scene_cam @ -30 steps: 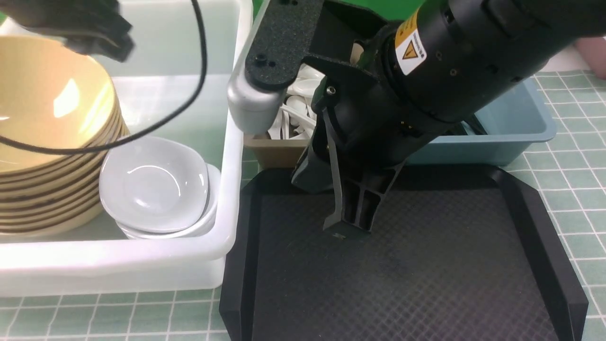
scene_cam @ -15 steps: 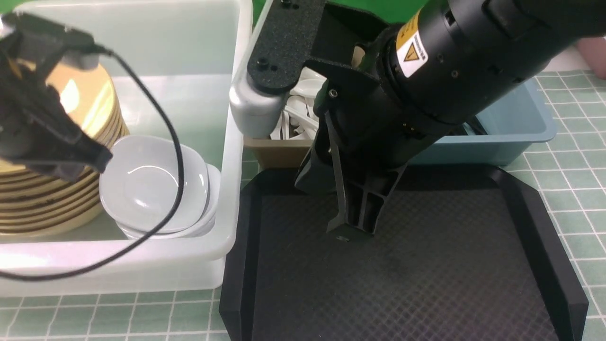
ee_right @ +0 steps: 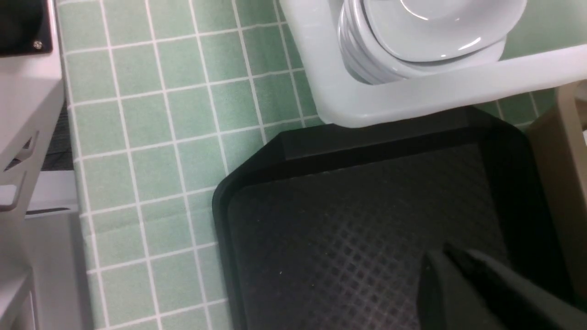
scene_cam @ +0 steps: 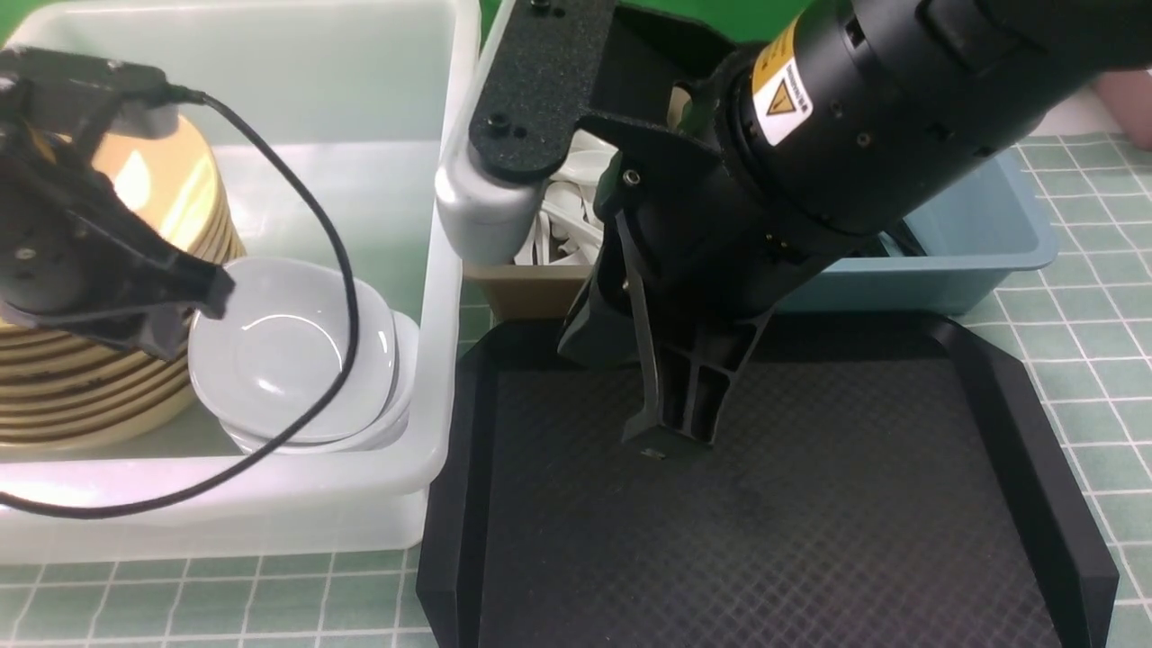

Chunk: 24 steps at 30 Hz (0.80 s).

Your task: On blue table put chopsticks spoon bowls plates into blue grey white boxes.

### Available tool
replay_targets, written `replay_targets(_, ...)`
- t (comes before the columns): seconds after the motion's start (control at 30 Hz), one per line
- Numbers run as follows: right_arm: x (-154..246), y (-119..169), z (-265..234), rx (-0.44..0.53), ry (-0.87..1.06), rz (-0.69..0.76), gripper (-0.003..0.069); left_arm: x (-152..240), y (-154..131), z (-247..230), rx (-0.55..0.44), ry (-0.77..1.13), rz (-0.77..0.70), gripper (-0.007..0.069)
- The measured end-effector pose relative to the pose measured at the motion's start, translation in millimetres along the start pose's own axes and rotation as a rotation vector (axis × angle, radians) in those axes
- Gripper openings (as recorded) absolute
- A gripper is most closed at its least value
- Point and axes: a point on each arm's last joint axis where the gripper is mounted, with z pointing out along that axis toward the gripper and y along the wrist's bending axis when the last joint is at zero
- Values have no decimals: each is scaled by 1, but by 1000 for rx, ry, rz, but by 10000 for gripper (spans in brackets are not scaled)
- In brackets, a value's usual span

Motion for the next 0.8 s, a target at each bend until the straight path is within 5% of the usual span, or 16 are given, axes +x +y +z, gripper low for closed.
replay_targets(0.17, 0, 0, 0, 0, 1, 0, 68, -6, -6, 20, 57, 57, -71, 355)
replay_targets(0.47, 2, 1, 0, -13, 23, 0, 73, -12, -5, 48, 31, 132, -169, 359)
replay_targets(0.6, 2, 1, 0, -13, 23, 0, 76, -16, -6, 54, 33, 120, -190, 294)
replay_targets(0.8, 2, 1, 0, -13, 23, 0, 78, -20, -5, 57, 22, 78, -186, 87)
